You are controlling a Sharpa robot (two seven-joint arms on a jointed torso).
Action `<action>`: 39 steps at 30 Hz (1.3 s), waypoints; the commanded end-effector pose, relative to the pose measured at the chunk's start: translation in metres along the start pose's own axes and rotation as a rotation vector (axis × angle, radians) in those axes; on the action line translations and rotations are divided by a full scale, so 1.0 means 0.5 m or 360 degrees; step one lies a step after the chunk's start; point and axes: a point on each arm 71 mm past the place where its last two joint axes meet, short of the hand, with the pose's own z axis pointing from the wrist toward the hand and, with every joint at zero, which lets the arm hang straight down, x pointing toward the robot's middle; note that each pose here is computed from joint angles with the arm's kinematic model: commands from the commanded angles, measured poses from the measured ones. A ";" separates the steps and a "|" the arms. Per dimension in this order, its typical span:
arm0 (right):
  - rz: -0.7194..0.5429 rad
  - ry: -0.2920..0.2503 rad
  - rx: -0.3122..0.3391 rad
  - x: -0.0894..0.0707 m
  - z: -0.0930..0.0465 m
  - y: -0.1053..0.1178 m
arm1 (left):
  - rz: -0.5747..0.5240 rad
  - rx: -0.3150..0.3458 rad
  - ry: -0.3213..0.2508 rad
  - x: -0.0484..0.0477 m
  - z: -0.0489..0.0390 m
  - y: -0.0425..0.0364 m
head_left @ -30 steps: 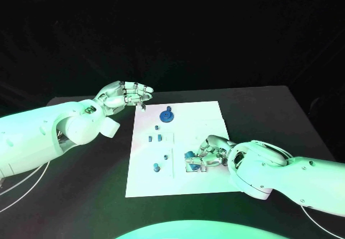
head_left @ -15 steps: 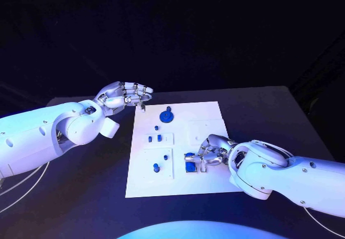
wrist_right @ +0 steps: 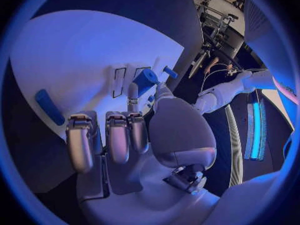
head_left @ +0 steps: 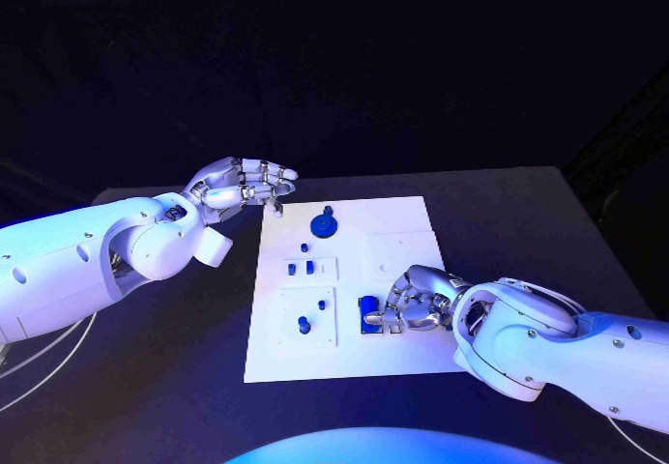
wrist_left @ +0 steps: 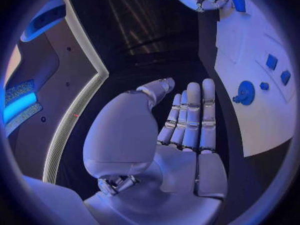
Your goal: Assemble the parts on the task board
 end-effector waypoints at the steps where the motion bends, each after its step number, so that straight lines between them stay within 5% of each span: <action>1: 0.0011 0.0022 -0.0065 0.006 -0.006 0.007 | -0.0015 0.0010 0.0026 0.004 0.001 -0.002; 39: -0.0033 0.0035 0.0001 0.021 0.010 -0.017 | -0.0013 0.0003 0.0019 0.000 -0.003 -0.002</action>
